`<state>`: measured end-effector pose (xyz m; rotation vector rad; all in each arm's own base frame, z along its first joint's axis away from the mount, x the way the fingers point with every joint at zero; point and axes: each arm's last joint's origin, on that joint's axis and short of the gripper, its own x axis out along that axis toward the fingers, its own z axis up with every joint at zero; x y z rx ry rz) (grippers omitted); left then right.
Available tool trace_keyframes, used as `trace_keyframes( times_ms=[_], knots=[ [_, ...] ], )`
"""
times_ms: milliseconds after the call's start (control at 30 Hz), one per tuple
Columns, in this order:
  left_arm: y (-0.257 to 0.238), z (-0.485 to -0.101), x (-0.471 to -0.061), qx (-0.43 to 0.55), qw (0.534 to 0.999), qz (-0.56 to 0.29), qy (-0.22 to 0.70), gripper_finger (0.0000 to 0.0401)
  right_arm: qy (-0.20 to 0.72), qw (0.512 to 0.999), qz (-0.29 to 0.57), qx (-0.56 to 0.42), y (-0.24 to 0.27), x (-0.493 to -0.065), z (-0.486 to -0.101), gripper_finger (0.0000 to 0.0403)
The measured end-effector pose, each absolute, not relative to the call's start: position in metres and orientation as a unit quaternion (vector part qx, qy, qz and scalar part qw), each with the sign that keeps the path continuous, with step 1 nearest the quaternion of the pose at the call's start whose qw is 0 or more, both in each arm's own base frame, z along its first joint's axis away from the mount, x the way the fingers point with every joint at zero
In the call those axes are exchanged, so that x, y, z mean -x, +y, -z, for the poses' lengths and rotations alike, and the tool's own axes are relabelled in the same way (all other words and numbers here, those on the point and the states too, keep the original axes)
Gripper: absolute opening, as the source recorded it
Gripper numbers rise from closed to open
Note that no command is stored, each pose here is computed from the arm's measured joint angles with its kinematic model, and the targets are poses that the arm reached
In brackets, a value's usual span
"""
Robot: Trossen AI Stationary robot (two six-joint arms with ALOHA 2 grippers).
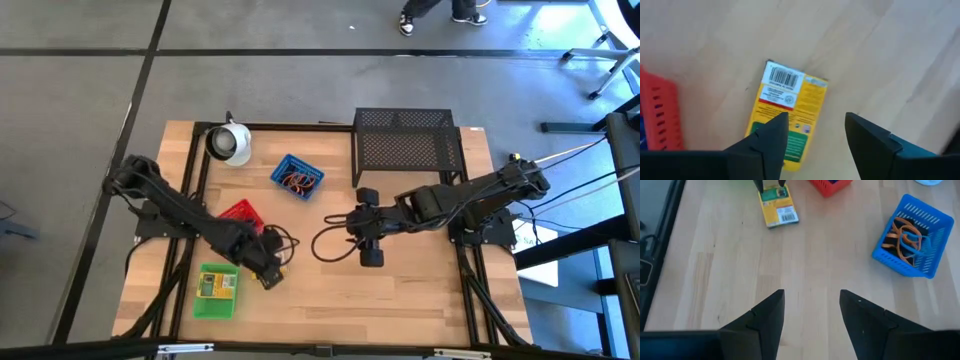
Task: Pick & Place Office Desk Supplies
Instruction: Put the yellow crayon box into the green bin
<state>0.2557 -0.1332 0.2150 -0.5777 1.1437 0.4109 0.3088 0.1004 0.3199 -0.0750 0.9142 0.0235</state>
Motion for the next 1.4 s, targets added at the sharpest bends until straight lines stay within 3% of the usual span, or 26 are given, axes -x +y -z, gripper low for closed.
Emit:
trace_keyframes(
  times_ms=[200, 400, 600, 900, 1167, 1400],
  knots=[
    [-0.137, -0.186, -0.264, 0.192, 0.774, -0.179, 0.576, 0.0194, 0.445, 0.895, -0.019, 0.027, 0.102, -0.31, -0.289, 0.0194],
    [-0.141, -0.157, -0.27, 0.165, 0.745, -0.178, 0.621, 0.0194, 0.412, 0.911, -0.019, -0.027, 0.103, -0.312, -0.251, 0.0194],
    [-0.133, -0.143, -0.28, 0.165, 0.734, -0.192, 0.631, 0.0194, 0.405, 0.912, -0.003, -0.07, 0.104, -0.311, -0.24, 0.0194],
    [-0.093, -0.145, -0.327, 0.205, 0.811, -0.177, 0.519, 0.0194, 0.399, 0.914, 0.001, -0.074, 0.112, -0.308, -0.24, 0.0194],
    [-0.08, -0.176, -0.327, 0.243, 0.773, -0.152, 0.566, 0.0194, 0.413, 0.908, 0.008, -0.073, 0.112, -0.303, -0.226, 0.0194],
    [-0.095, -0.184, -0.312, 0.192, 0.773, -0.127, 0.592, 0.0194, 0.346, 0.923, -0.011, -0.167, 0.108, -0.299, -0.194, 0.0194]
  ],
)
